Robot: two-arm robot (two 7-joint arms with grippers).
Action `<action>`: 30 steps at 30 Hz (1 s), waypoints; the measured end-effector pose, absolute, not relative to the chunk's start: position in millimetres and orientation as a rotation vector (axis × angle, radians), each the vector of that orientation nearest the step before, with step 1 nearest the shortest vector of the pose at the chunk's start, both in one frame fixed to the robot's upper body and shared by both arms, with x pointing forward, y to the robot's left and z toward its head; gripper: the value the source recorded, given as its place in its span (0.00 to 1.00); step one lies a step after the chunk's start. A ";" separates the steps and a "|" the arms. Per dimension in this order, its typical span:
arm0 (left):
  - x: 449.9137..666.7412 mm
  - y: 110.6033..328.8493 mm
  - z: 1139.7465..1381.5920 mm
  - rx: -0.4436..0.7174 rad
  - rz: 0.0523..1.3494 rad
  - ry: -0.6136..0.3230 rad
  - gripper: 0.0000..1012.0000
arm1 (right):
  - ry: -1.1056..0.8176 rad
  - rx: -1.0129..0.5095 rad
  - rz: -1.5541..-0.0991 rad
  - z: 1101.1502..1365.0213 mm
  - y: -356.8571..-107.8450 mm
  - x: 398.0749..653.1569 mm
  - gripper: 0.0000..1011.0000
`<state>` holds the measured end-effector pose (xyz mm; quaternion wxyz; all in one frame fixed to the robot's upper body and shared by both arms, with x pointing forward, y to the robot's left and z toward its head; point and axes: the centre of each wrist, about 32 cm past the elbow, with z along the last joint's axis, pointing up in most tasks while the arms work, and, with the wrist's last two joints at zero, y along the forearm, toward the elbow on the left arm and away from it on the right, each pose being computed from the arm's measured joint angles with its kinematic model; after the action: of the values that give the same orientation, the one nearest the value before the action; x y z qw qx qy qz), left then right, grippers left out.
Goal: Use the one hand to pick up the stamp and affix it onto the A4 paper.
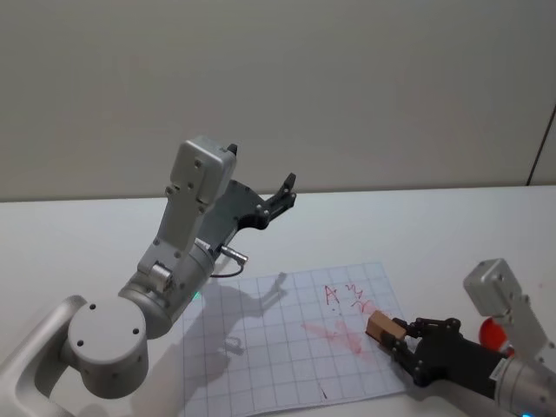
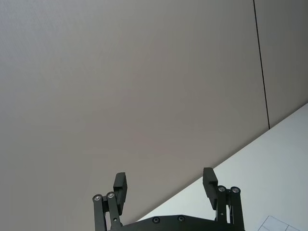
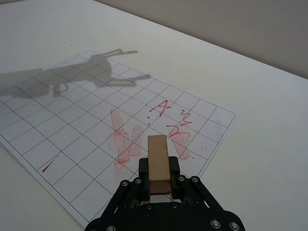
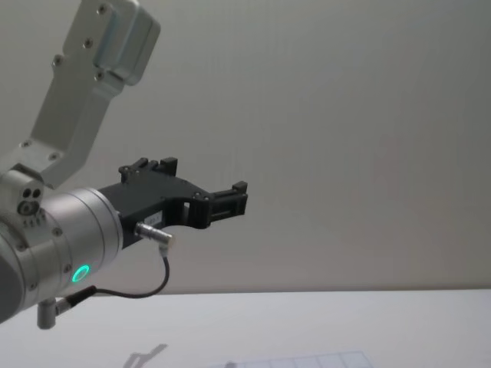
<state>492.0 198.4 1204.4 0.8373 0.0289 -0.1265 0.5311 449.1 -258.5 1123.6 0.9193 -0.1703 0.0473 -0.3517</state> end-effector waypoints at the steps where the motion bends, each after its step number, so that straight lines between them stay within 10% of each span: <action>1: 492.0 198.4 1204.4 0.061 1.124 -0.268 0.99 | 0.097 -0.353 -0.722 1123.3 -258.1 449.4 0.22; 30: 492.0 198.4 1204.4 0.061 1.124 -0.268 0.99 | 0.123 -0.208 -0.779 1148.9 -254.6 456.8 0.22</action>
<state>492.0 198.4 1204.4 0.8373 0.0289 -0.1265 0.5311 456.8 -254.6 1148.9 0.9181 -0.1010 0.0596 -0.3787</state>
